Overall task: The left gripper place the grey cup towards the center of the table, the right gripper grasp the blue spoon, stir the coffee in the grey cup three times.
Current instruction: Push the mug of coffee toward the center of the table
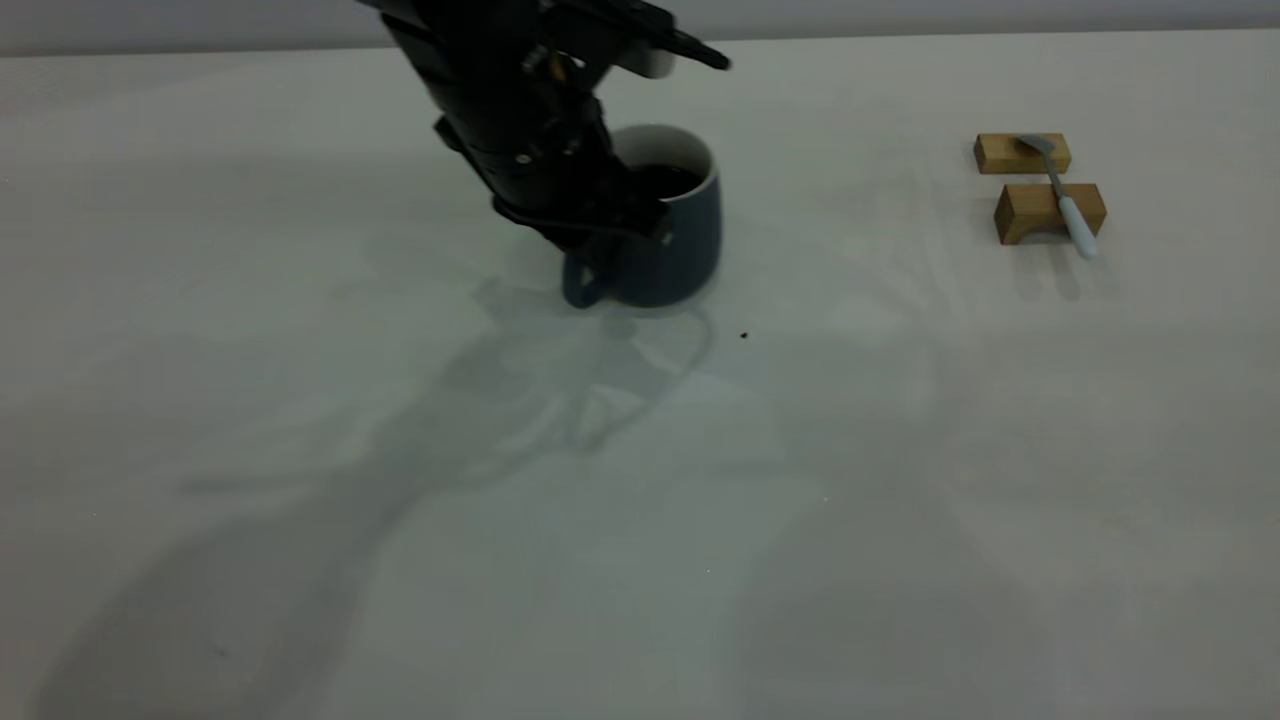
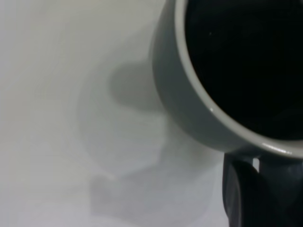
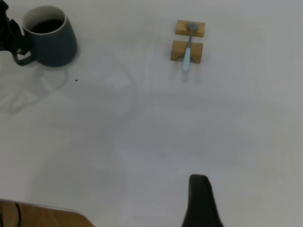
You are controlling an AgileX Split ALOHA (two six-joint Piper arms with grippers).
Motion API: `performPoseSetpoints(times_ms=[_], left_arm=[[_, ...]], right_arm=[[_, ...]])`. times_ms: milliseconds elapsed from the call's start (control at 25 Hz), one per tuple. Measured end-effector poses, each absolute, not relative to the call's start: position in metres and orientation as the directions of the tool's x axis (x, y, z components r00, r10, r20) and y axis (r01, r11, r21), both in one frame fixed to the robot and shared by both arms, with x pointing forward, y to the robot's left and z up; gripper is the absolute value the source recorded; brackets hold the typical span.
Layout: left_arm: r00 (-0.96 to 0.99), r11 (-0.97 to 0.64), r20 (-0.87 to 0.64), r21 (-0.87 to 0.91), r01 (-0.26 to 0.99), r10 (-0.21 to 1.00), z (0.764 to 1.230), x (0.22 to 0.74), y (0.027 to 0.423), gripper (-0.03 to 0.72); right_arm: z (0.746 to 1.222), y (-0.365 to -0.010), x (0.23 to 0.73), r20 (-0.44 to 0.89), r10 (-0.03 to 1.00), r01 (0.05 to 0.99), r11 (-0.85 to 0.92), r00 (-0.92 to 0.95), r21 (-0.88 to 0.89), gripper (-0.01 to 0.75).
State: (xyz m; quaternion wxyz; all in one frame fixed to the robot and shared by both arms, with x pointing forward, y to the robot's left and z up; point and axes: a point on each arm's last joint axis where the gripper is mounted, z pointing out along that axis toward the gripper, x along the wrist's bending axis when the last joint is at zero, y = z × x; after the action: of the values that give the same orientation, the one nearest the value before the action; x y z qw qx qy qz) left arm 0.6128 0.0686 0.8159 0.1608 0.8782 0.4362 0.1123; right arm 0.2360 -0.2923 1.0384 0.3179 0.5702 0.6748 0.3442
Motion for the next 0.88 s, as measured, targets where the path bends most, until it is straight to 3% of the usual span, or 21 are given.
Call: performPoseSetpoints(times_ms=[400, 720, 880], left_arm=[[0.6, -0.575, 0.057, 0.37, 0.73, 0.798, 0.813, 0.611, 0.066, 0.218], [0.617, -0.605, 0.076, 0.322, 0.728, 0.783, 0.813, 0.609, 0.07, 0.476], [0.642, -0.646, 0.119, 0.274, 0.712, 0.758, 0.835, 0.607, 0.075, 0.597]], right_arm=[[1.038, -0.292, 0.236, -0.037, 0.988, 0.551, 0.113, -0.148, 0.827, 0.578], [1.038, -0.292, 0.236, -0.037, 0.988, 0.551, 0.113, -0.148, 0.827, 0.578], [1.038, -0.292, 0.236, -0.037, 0.988, 0.551, 0.113, -0.148, 0.827, 0.578]])
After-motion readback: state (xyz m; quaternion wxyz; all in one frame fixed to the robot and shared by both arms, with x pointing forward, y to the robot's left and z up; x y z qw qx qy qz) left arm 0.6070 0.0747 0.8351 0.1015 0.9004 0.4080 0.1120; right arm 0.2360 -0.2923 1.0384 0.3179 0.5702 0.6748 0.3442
